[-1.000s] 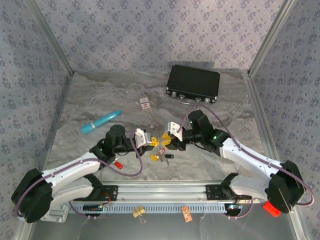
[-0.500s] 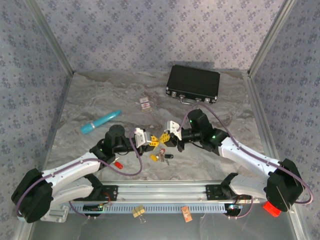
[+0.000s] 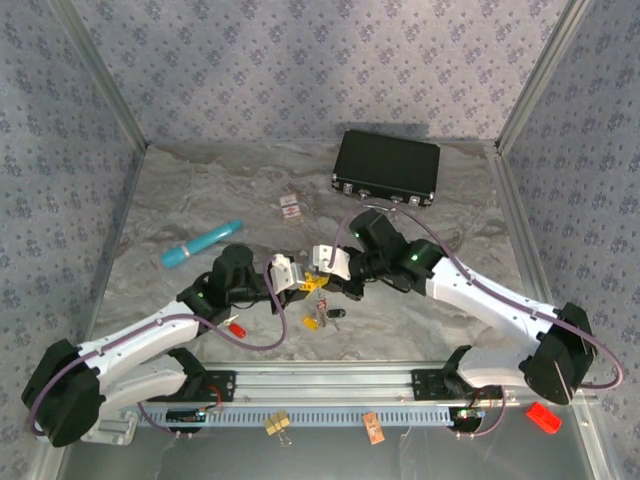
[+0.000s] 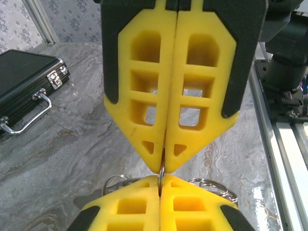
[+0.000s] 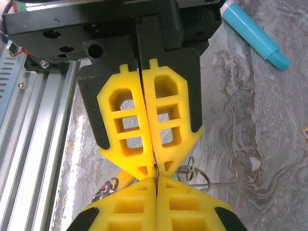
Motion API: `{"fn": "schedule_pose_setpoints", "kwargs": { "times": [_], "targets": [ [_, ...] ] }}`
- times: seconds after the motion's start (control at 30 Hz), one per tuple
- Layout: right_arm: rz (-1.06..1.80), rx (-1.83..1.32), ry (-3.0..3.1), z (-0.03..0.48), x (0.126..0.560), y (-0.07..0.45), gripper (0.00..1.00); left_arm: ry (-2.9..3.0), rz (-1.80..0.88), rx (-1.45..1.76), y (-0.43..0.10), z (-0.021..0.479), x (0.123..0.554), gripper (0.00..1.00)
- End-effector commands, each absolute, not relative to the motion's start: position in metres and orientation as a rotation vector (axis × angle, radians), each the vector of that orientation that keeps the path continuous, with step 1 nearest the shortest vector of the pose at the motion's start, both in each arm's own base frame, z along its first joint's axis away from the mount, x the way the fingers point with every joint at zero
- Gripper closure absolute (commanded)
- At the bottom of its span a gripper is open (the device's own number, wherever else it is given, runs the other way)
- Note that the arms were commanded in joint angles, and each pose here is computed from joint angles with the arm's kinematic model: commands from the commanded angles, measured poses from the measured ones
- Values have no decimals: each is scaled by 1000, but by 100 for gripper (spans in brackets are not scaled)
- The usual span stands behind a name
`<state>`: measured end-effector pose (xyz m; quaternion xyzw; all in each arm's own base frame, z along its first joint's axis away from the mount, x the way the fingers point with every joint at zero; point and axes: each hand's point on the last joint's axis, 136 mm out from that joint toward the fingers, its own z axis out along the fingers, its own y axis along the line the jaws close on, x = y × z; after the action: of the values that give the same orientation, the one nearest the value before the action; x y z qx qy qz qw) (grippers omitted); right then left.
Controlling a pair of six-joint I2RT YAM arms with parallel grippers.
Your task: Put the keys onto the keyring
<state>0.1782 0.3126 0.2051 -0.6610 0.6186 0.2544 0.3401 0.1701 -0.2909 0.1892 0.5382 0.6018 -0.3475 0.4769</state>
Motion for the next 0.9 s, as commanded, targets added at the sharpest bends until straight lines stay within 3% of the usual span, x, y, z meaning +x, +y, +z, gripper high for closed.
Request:
{"fn": "schedule_pose_setpoints", "kwargs": {
  "times": [0.0, 0.03, 0.07, 0.13, 0.4, 0.63, 0.7, 0.8, 0.87],
  "targets": [
    [653, -1763, 1603, 210, 173, 310, 100, 1424, -851, 1333, -294, 205, 168, 100],
    [675, -1734, 1592, 215, 173, 311, 96, 1423, -851, 1332, -294, 204, 168, 100],
    [706, -1689, 1577, 220, 174, 310, 85, 1419, -854, 1327, -294, 204, 168, 100],
    [801, -1578, 1539, 229, 177, 308, 76, 1400, -867, 1304, -295, 206, 168, 100],
    [965, -1398, 1525, 220, 183, 302, 72, 1315, -906, 1213, -297, 216, 170, 100],
    [1006, -1401, 1523, 215, 183, 307, 77, 1321, -928, 1213, -300, 214, 170, 100],
    [1017, -1400, 1521, 216, 183, 308, 82, 1321, -932, 1211, -300, 214, 170, 100],
    [1020, -1407, 1527, 216, 183, 309, 98, 1321, -936, 1209, -300, 214, 170, 100],
    [1012, -1422, 1536, 216, 182, 308, 100, 1324, -931, 1204, -300, 215, 171, 99]
  ]
}}
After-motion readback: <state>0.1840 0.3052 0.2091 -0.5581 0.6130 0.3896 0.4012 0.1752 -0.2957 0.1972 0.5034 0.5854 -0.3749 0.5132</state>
